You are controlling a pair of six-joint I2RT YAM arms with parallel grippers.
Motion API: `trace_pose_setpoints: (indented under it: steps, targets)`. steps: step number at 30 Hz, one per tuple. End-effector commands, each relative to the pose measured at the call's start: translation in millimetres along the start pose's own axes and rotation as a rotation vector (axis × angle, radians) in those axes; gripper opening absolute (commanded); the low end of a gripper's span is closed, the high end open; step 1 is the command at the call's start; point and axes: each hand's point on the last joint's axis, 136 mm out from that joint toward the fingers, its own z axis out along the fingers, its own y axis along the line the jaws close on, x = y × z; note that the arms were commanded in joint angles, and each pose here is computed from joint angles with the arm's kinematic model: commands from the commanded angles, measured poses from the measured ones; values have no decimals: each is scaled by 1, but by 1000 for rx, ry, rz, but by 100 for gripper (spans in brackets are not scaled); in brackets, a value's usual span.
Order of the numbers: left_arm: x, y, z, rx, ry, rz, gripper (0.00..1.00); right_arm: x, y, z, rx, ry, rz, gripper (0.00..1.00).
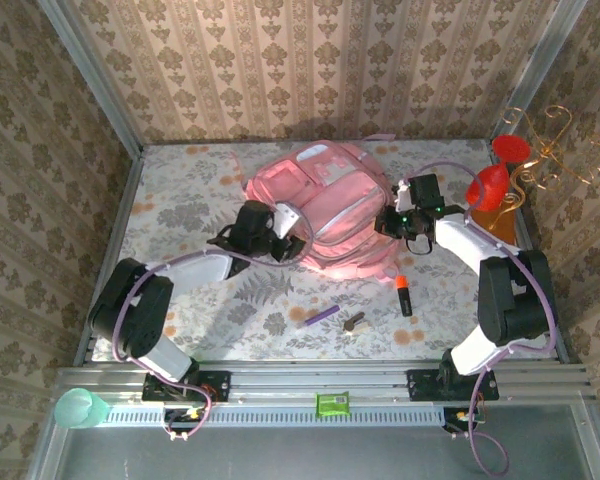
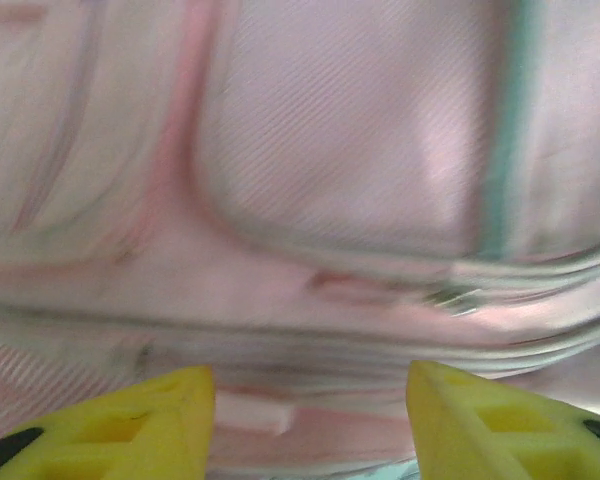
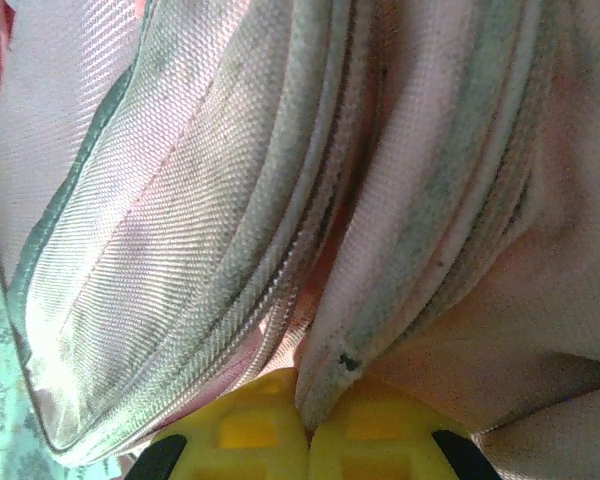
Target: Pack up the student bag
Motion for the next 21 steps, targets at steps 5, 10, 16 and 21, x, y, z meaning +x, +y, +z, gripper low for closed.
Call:
trace_pose_setpoints:
  steps: [5,10,16,21]
  targets:
    - [-62,-47,28,49,-20,267,71,6,43,-9,-182,-8,4,0]
    - [-66,-52,63,46,44,320,71,9,49,-2,-200,5,3,0]
    - [-71,-43,80,40,71,301,58,15,44,4,-188,24,9,0]
    - [-78,-35,74,80,44,239,36,23,33,8,-132,37,9,0]
